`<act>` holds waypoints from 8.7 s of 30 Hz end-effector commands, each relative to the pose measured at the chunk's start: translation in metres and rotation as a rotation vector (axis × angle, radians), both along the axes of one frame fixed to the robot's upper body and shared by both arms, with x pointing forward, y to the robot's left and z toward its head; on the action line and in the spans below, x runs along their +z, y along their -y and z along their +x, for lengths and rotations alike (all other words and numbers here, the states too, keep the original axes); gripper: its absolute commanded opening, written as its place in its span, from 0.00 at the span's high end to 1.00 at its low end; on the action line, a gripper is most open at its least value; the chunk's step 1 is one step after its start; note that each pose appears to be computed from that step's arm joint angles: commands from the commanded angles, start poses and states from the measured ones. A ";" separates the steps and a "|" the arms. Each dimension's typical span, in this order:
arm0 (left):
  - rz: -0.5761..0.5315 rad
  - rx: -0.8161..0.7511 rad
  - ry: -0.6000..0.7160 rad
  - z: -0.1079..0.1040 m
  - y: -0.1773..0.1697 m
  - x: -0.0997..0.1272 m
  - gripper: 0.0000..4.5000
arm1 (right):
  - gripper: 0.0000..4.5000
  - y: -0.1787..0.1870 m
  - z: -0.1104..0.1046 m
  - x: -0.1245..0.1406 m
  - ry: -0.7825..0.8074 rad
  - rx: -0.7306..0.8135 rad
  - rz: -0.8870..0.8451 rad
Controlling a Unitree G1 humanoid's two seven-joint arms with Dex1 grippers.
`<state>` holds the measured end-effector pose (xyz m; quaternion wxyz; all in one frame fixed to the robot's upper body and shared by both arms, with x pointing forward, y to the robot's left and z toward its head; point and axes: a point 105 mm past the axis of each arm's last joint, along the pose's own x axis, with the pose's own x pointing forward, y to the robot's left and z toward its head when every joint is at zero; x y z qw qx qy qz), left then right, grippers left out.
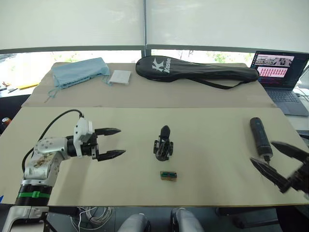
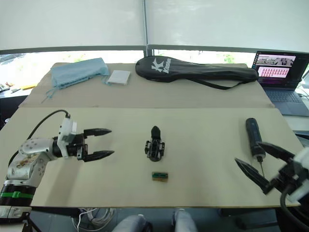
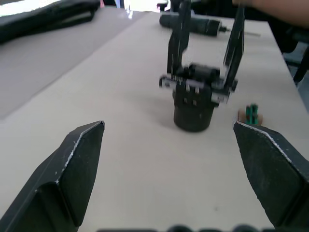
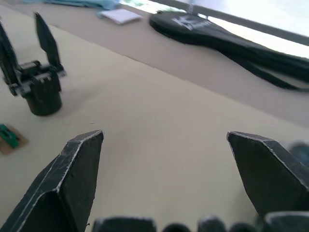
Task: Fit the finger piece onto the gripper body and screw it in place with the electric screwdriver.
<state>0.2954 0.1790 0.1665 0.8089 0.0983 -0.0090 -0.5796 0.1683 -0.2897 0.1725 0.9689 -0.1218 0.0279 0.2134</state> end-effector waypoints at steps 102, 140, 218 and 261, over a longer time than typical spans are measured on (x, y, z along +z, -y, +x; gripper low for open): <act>-0.027 -0.261 0.113 -0.050 0.046 0.019 0.00 | 0.01 -0.069 0.079 -0.017 -1.038 0.154 -0.390; -0.031 -0.281 0.100 -0.068 0.062 0.009 0.00 | 0.27 -0.073 0.115 -0.059 -1.100 0.148 -0.591; 0.118 -0.261 -0.094 -0.067 0.116 -0.119 0.00 | 0.58 -0.205 0.039 0.019 0.293 1.168 0.068; 0.123 -0.231 -0.102 -0.064 0.121 -0.123 0.00 | 0.58 -0.202 0.043 0.012 0.284 1.137 0.046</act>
